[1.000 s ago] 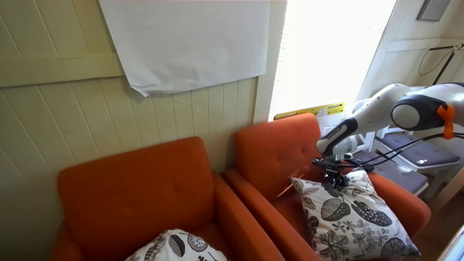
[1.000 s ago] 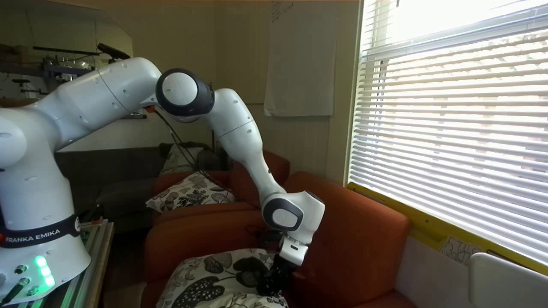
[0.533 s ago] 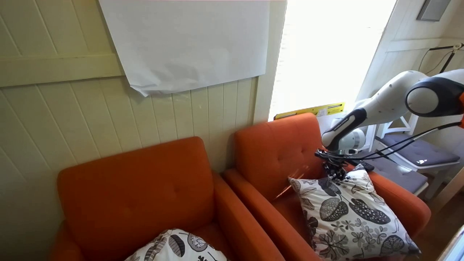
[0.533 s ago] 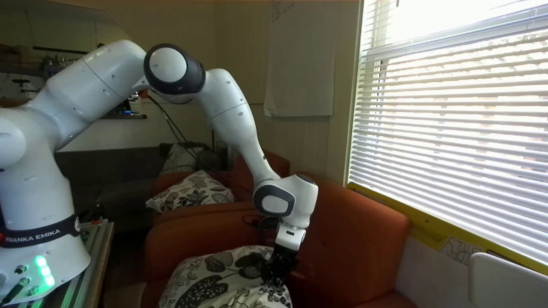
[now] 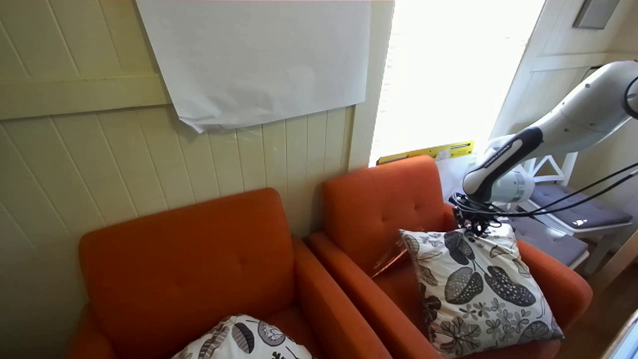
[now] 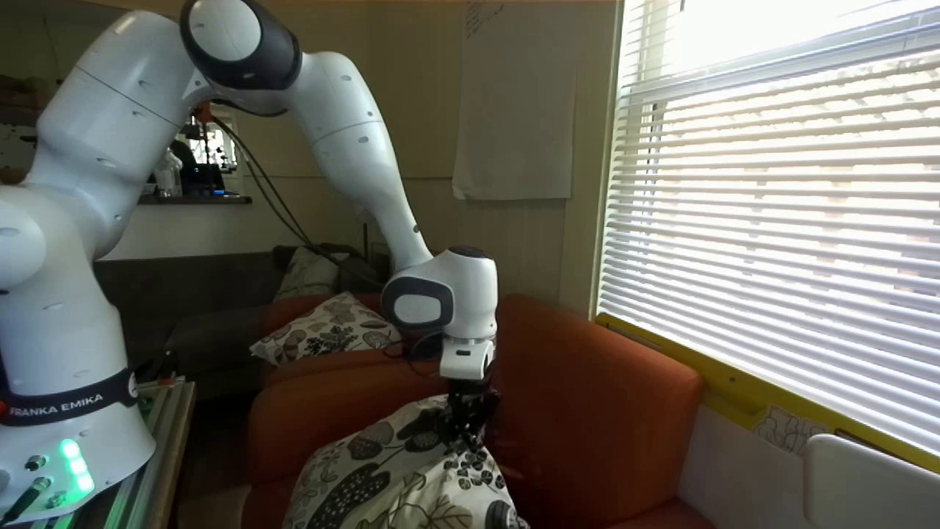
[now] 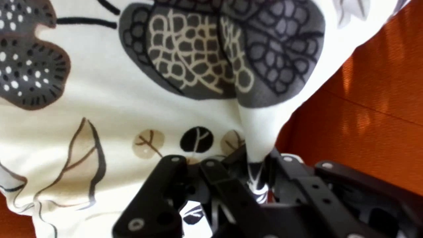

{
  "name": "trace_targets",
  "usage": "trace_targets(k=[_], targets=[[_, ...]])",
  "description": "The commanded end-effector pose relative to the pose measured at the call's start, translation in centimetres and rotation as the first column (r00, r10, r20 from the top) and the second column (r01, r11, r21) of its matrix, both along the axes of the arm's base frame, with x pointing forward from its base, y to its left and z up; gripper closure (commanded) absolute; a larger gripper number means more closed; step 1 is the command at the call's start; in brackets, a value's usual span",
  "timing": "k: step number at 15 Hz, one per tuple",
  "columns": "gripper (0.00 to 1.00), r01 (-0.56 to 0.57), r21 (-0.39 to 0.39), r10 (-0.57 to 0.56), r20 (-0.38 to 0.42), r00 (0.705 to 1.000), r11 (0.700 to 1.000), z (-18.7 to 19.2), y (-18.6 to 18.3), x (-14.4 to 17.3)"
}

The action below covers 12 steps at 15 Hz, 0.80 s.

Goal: Set the cushion on the right couch upright

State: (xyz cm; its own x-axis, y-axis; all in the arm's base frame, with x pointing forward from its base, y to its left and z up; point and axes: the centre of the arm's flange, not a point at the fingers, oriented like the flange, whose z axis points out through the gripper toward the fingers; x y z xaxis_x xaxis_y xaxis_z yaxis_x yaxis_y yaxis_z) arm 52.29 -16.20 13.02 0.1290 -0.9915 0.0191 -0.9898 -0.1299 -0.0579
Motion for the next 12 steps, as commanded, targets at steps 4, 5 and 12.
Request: trace_targets(k=[4,5,12], targets=[[0.97,-0.183,-0.076,0.195,0.233,0.953,0.98,12.3,3.4,-0.9],[0.97,-0.22,-0.084,0.234,0.246,0.94,0.972,13.5,4.0,-0.1],[0.97,-0.437,-0.082,0.441,0.295,0.848,0.896,17.5,8.3,6.4]])
